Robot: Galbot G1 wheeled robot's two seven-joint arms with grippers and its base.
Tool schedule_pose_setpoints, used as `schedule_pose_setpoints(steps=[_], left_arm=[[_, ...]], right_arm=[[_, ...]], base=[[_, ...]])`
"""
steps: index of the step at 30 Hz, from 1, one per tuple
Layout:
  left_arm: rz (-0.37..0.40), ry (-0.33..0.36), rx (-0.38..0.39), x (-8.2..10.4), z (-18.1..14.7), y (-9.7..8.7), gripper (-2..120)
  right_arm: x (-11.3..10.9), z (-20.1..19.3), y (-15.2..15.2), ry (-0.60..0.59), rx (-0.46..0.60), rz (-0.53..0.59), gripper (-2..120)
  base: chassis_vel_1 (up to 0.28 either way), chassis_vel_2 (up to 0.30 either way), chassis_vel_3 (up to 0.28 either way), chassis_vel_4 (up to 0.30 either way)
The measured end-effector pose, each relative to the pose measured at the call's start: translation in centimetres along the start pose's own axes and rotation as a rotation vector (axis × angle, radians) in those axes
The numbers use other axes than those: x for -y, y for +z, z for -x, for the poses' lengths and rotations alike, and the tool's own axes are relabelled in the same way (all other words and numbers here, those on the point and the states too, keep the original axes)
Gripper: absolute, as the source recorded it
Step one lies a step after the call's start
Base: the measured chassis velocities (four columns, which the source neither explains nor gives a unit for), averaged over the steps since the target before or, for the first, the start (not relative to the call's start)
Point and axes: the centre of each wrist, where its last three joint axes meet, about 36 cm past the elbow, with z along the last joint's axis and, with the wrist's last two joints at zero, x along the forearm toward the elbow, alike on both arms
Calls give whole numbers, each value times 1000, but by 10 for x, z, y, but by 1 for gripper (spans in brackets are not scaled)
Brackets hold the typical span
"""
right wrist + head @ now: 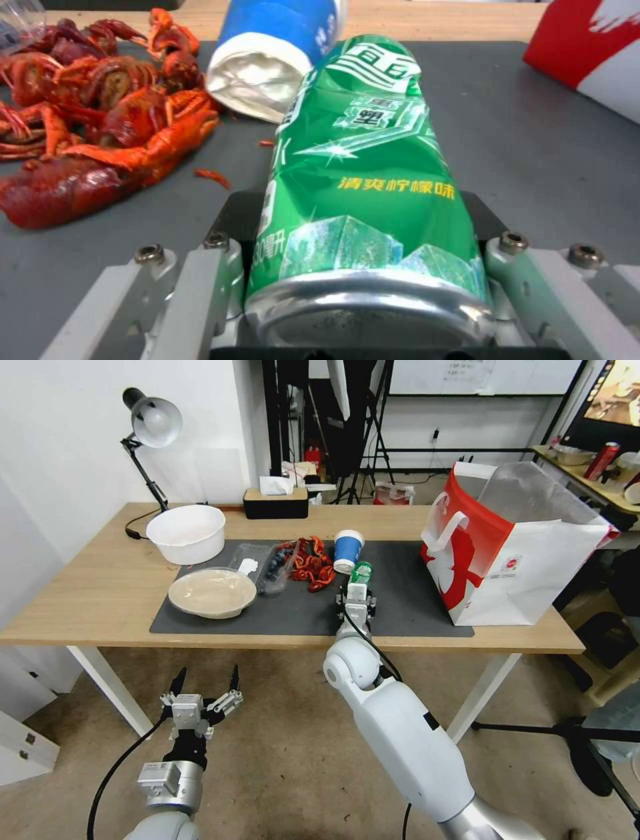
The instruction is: Pick up the trash from the table and place it into the takeout bag.
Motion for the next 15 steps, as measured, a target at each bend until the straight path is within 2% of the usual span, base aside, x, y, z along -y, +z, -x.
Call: schedule_pose_setpoints(steps=[8, 10, 11, 12, 14, 15], left_arm=[[-2, 3, 1, 1, 0, 0, 100], [-1, 3, 1, 1, 1, 0, 100], [-1, 3, 1, 1, 1, 0, 100], [0, 4, 1, 1, 0, 0, 100], [1, 4, 0, 2, 0, 0, 100], [1, 6, 0, 3, 0, 0, 100]], right_arm=[[18, -20, -9, -20, 33, 25, 44], [37, -41, -19, -102, 115, 82, 44], [37, -41, -19, -102, 115, 82, 44], [53, -58, -33, -187, 200, 148, 44], [60, -63, -39, -213, 237, 167, 44], [71, -68, -49, -242, 294, 189, 44]], base=[[0, 0, 0, 0], [0, 0, 0, 0], [0, 0, 0, 0], [0, 0, 0, 0], [0, 0, 0, 0], [0, 0, 0, 0]])
